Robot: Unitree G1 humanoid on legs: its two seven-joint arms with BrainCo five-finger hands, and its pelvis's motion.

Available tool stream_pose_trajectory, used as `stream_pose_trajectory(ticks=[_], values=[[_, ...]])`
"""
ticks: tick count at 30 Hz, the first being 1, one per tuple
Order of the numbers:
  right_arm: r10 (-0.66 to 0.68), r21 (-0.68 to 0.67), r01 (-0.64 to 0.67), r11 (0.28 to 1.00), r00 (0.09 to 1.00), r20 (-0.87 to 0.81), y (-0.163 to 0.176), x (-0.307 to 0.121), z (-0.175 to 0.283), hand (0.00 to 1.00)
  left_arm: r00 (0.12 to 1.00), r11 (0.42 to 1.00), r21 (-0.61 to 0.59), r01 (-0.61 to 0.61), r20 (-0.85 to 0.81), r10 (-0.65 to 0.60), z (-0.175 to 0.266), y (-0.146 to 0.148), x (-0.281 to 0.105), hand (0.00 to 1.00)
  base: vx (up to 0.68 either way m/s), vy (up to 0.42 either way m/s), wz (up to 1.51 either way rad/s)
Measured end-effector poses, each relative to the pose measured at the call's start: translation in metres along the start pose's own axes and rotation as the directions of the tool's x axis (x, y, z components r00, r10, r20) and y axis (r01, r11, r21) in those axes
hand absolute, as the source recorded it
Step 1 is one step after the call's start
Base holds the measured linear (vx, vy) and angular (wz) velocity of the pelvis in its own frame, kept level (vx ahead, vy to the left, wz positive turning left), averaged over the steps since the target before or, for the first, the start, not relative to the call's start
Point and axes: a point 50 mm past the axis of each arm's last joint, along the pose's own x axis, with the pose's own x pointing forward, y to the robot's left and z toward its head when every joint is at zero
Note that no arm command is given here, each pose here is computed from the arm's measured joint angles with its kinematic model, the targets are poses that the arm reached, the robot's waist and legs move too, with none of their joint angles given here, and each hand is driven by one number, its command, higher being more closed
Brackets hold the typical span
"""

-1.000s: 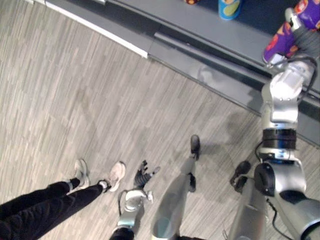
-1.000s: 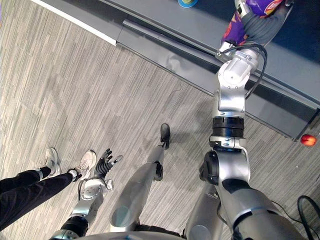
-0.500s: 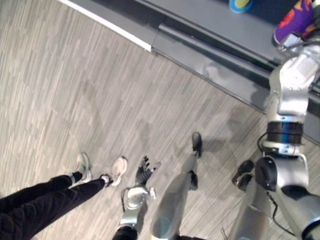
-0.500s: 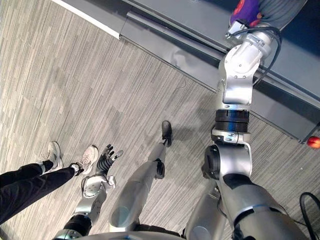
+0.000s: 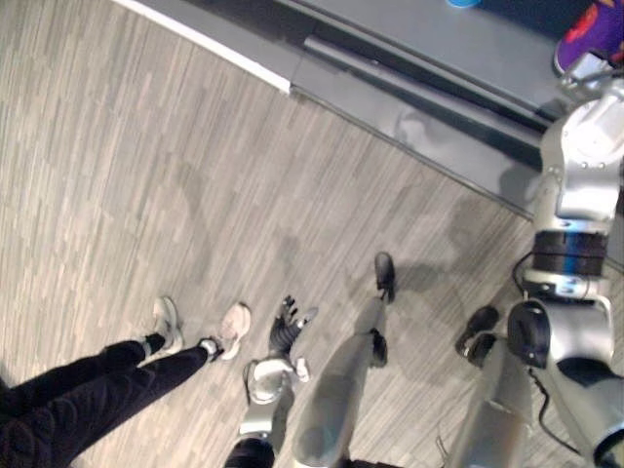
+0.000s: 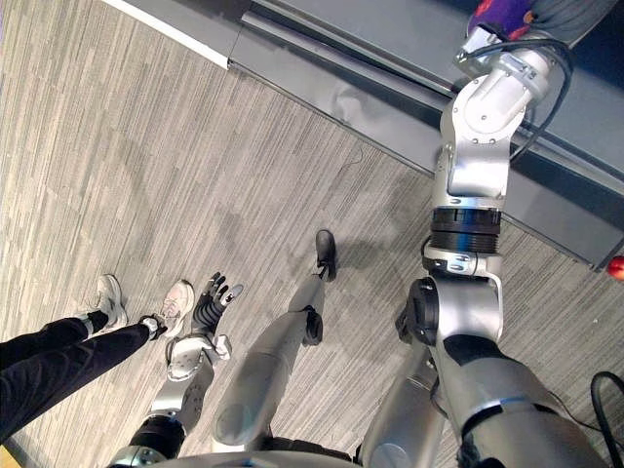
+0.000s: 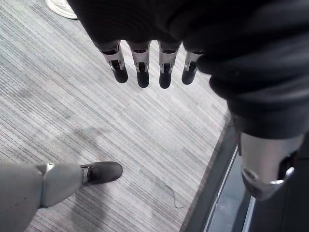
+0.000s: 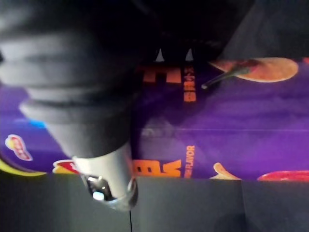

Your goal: Put the gum and the chips on the shelf.

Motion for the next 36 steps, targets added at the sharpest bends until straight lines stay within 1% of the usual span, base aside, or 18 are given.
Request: stream_pose_trajectory(ticks=[15, 16, 22, 26, 29, 36], values=[[0.003, -0.025, -0.003, 1.0, 1.0, -0.014, -0.002, -0.001, -0.005, 1.0, 1.0, 0.997, -0.07, 0.017, 0.006, -0.017, 0.001, -0.009, -0.001, 0.0, -0.02, -0.05, -0.02], [0.008, -0.028, -0.009, 1.0, 1.0, -0.015, -0.001, -0.002, -0.005, 0.0, 1.0, 0.997, -0.07, 0.019, 0.006, -0.018, 0.001, -0.01, -0.001, 0.0, -0.03, -0.055, -0.01], [0.052, -0.052, -0.053, 0.997, 0.998, -0.033, 0.005, -0.007, -0.011, 0.0, 1.0, 0.997, -0.072, 0.016, 0.006, -0.016, 0.001, -0.009, -0.001, 0.0, -0.03, -0.044, -0.05], [0.054, -0.057, -0.056, 0.997, 0.998, -0.039, 0.004, -0.008, -0.013, 0.0, 1.0, 0.997, -0.077, 0.016, 0.007, -0.015, 0.001, -0.009, -0.001, 0.0, -0.03, -0.038, -0.02], [0.057, -0.059, -0.06, 0.996, 0.997, -0.049, 0.003, -0.01, -0.016, 0.0, 1.0, 0.993, -0.114, 0.012, 0.014, -0.01, 0.004, -0.009, -0.001, 0.0, -0.03, -0.043, 0.0], [0.121, -0.052, -0.127, 0.991, 0.987, -0.11, 0.012, -0.032, -0.029, 0.0, 1.0, 0.993, -0.116, 0.004, 0.012, -0.003, 0.003, -0.007, -0.002, 0.0, -0.03, -0.045, -0.09]])
